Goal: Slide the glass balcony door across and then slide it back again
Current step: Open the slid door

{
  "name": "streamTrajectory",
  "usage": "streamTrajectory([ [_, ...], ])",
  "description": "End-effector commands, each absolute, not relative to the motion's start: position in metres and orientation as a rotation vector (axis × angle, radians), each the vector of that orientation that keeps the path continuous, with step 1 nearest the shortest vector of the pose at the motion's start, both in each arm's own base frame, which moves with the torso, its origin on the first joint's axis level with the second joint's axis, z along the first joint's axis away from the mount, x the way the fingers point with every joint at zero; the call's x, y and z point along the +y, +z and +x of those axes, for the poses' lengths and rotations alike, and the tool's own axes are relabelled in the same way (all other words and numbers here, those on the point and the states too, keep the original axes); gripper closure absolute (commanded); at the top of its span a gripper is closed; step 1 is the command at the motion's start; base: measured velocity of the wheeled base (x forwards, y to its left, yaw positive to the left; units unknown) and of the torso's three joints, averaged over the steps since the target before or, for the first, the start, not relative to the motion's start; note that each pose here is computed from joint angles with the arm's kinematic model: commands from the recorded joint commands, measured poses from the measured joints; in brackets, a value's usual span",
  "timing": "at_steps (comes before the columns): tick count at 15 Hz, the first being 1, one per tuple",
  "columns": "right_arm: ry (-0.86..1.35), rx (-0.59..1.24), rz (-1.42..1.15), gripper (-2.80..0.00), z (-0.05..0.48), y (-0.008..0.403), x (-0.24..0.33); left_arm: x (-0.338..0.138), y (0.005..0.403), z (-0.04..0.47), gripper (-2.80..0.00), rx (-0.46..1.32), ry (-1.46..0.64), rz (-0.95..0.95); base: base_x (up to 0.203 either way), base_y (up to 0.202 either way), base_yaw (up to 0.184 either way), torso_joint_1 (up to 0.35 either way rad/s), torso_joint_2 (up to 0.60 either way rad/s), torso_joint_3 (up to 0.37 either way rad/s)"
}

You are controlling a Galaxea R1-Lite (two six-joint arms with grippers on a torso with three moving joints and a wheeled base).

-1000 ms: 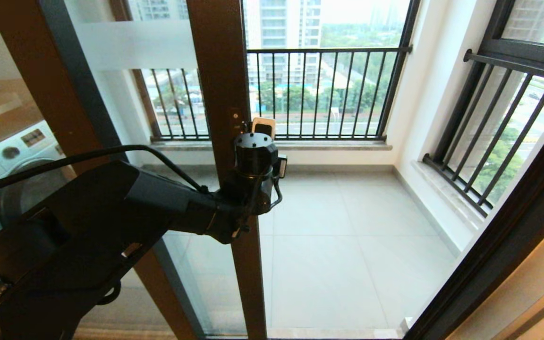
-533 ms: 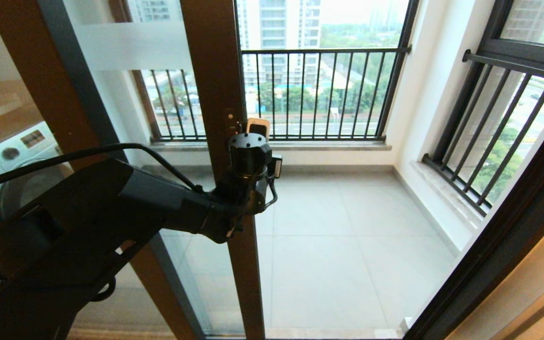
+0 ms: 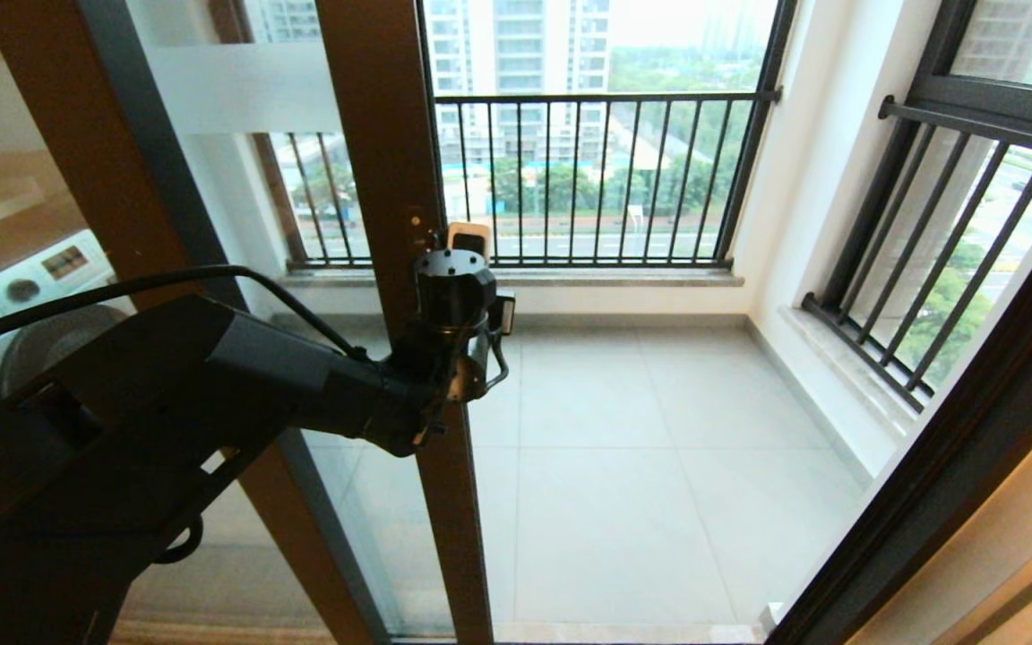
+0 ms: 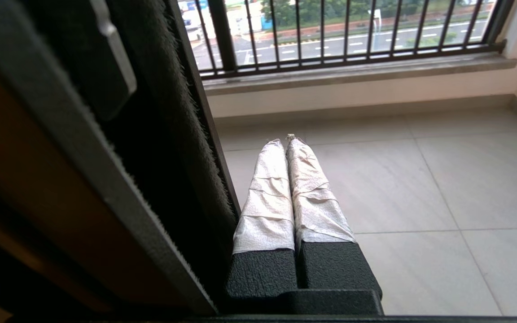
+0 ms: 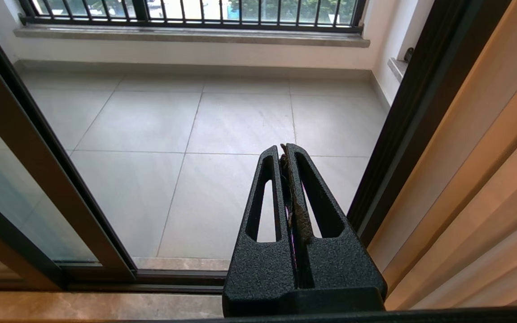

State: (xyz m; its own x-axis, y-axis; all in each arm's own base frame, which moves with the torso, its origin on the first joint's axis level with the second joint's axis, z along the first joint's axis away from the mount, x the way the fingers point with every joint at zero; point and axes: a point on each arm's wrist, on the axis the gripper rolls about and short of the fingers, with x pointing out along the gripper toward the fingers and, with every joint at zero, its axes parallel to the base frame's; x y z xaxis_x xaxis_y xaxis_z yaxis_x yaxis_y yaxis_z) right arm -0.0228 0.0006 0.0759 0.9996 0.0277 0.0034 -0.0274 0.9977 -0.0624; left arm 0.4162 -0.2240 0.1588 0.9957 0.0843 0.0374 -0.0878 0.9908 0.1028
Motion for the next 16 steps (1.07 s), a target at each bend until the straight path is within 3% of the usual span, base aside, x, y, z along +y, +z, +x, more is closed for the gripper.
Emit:
streamTrajectory([
  [1,0.028,-0.005,-0.063,0.0,-0.023,0.076,0.001,-0.221,0.162,0.416,0.0,-0.042,0.09,0.1,0.0,0.0,0.0,0.0,0.0,0.0],
  [11,0.029,-0.006,-0.063,0.0,-0.023,0.076,0.001,-0.199,0.162,0.416,0.0,-0.037,0.128,0.104,0.0,0.0,0.0,0.0,0.0,0.0],
  [16,0.028,-0.005,-0.063,0.0,-0.023,0.076,0.001,-0.228,0.166,0.401,0.0,-0.082,0.043,0.09,0.0,0.0,0.0,0.0,0.0,0.0],
])
